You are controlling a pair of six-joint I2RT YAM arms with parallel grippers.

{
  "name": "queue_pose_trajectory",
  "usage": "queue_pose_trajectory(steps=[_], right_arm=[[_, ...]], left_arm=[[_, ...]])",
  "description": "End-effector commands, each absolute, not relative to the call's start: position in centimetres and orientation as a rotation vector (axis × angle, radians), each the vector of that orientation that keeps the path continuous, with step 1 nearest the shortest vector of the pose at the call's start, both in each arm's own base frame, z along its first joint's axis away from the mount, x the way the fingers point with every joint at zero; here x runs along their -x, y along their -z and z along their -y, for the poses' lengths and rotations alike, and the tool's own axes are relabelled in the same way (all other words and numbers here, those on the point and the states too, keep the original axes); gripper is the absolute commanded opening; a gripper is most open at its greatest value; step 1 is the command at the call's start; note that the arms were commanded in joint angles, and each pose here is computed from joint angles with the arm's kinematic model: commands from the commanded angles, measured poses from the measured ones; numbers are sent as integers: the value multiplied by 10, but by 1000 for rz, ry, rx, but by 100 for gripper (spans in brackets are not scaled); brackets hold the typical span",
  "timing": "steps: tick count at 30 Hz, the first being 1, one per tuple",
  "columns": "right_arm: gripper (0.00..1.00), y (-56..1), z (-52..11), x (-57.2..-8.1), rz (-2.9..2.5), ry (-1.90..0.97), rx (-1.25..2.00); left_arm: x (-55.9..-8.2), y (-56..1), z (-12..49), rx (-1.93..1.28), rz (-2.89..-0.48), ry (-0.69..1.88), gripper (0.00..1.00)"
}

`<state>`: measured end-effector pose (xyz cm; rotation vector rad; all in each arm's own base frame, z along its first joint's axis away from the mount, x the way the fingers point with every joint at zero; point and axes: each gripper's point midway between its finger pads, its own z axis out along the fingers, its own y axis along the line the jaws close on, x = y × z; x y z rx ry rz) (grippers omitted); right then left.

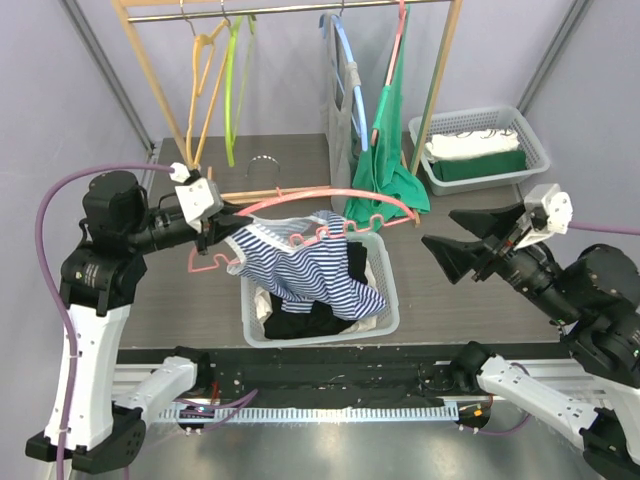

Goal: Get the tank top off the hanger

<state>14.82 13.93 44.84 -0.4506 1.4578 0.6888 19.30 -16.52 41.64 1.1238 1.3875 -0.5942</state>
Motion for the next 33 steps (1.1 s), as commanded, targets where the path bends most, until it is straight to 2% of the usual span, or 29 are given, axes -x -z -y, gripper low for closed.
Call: queue_pose_trajectory(steps=[1, 9, 17, 24, 27, 33], right_arm=[[76, -487, -165, -142, -1321, -754, 592], [72, -474, -211, -121, -1328, -920, 904], [68, -458, -230, -101, -1365, -1065, 1072], [69, -481, -211, -133, -1364, -893, 853], [69, -493, -212, -140, -1356, -914, 772], [69, -464, -245, -108, -1373, -1166, 992]], left_arm=[[-154, -445, 177, -1270, -1187, 661, 0], [-114, -441, 184, -1377, -1065, 780, 0], [-126, -430, 183, -1401, -1060, 714, 0], [-134, -403, 177, -1478, -1072, 624, 0], [-135, -398, 175, -1498, -1070, 596, 0], [-134, -407, 177, -1501, -1045, 605, 0]])
